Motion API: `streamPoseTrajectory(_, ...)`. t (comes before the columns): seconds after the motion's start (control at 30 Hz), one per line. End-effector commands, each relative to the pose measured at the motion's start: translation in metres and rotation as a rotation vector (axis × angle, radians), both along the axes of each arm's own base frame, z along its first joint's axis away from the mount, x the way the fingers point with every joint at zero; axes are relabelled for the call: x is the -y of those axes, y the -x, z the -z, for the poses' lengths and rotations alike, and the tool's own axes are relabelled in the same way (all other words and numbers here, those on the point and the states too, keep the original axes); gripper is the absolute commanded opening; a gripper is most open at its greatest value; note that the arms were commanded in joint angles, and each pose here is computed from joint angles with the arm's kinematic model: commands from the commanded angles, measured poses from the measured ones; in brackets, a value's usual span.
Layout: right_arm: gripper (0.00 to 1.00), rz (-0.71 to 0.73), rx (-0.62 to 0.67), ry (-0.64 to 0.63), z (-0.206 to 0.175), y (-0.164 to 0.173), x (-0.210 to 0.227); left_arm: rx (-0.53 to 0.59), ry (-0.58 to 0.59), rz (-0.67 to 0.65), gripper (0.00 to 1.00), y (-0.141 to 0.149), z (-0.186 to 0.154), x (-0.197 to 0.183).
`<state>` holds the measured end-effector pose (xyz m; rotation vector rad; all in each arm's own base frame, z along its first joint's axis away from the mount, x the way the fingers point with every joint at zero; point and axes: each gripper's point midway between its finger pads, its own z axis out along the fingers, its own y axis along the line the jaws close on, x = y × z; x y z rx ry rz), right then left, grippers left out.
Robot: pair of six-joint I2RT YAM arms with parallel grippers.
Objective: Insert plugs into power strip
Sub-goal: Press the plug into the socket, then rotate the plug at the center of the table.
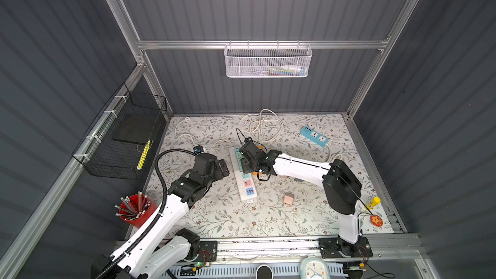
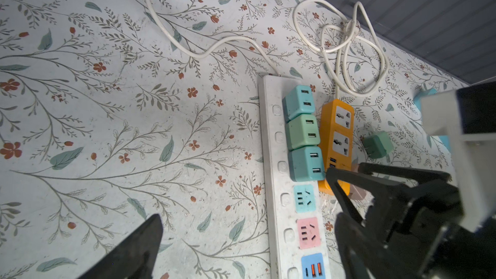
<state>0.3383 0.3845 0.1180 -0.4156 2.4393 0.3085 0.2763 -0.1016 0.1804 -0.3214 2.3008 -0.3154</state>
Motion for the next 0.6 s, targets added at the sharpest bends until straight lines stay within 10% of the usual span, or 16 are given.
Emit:
streamPoseTrajectory(0.0, 0.64, -0.002, 0.080, -0.041, -0.056, 0.004, 0.016, 0.002, 0.027, 0.063, 1.00, -0.004, -0.004, 0.013)
streamPoseTrajectory(0.57, 0.71, 0.285, -0.176, -0.017, 0.024, 0.127, 0.190, 0.021, 0.081, 0.486, 0.96, 0.001, -0.001, 0.128)
